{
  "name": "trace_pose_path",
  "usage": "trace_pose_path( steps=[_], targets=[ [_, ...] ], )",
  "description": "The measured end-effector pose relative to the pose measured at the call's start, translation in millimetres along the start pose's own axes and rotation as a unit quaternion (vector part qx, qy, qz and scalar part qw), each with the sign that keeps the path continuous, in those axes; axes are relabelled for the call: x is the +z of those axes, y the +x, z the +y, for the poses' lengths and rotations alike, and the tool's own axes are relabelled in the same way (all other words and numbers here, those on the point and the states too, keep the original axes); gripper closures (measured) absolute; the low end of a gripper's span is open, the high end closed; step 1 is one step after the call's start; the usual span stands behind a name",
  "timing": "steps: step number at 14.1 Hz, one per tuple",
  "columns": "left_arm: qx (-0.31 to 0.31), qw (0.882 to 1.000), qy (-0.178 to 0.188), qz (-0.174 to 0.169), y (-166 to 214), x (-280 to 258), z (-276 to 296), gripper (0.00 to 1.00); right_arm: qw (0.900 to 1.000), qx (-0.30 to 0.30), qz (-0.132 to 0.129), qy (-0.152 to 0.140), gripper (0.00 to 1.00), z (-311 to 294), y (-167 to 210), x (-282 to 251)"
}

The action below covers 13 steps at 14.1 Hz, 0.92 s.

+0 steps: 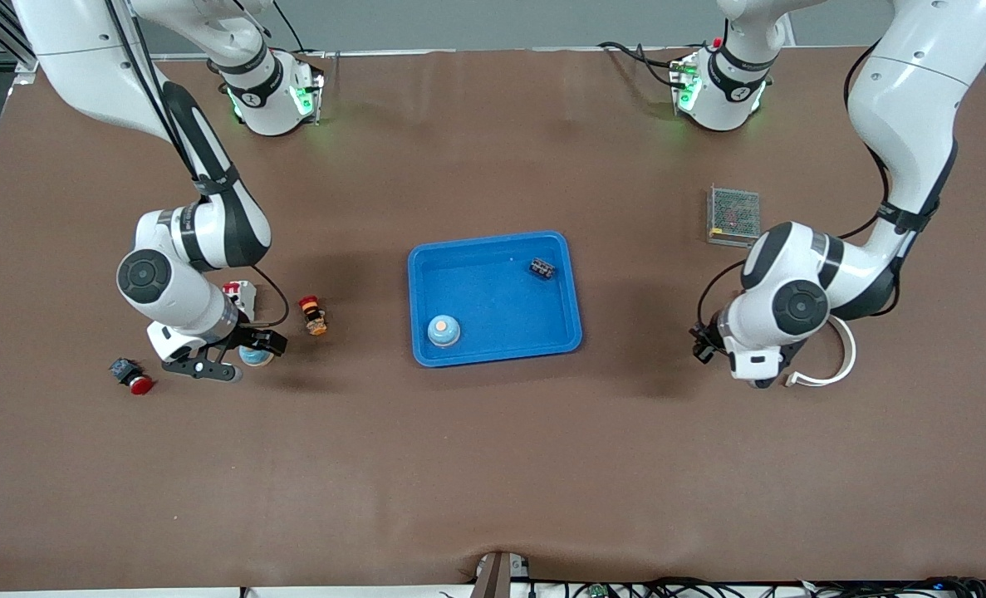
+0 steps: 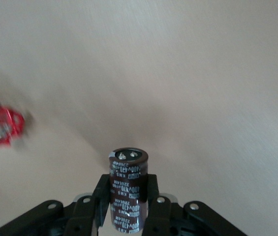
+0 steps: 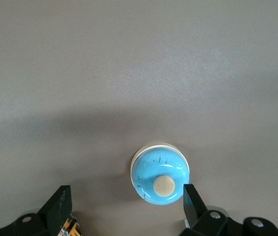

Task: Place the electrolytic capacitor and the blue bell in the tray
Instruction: 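Grasp another capacitor with the left gripper while the right gripper grasps another bell, then drop the left gripper's capacitor in the tray while the right gripper lifts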

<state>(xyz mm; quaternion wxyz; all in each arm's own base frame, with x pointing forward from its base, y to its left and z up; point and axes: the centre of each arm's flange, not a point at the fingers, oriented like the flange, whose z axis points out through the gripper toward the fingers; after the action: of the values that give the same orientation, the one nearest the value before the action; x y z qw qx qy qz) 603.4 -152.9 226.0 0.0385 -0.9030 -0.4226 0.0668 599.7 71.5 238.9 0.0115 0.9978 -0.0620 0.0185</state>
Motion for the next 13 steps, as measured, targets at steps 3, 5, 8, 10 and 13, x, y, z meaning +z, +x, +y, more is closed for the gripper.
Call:
trace_pose_path(
  steps=[3,5,8,10,13],
  targets=[
    [-0.049,0.999,-0.013,-0.009,-39.5,-13.1,17.5,0.66,1.0,-0.02,0.022,0.001,0.0,16.9,1.4,2.5],
    [-0.069,0.997,-0.02,-0.014,-63.7,-20.6,26.6,0.66,0.999,-0.028,0.039,0.004,0.0,37.4,-0.7,10.3],
    [-0.095,0.995,-0.03,-0.016,-109.5,-32.2,45.2,0.66,0.999,-0.031,0.042,0.003,0.0,56.6,-5.3,19.2],
    [-0.107,0.993,-0.04,-0.013,-135.9,-42.2,59.0,0.66,0.999,-0.033,0.041,0.004,0.0,53.8,-7.4,20.8],
    [-0.129,0.99,-0.052,-0.015,-173.6,-51.6,76.2,0.66,0.998,-0.038,0.043,0.006,0.0,47.8,-9.6,25.7]
  ],
)
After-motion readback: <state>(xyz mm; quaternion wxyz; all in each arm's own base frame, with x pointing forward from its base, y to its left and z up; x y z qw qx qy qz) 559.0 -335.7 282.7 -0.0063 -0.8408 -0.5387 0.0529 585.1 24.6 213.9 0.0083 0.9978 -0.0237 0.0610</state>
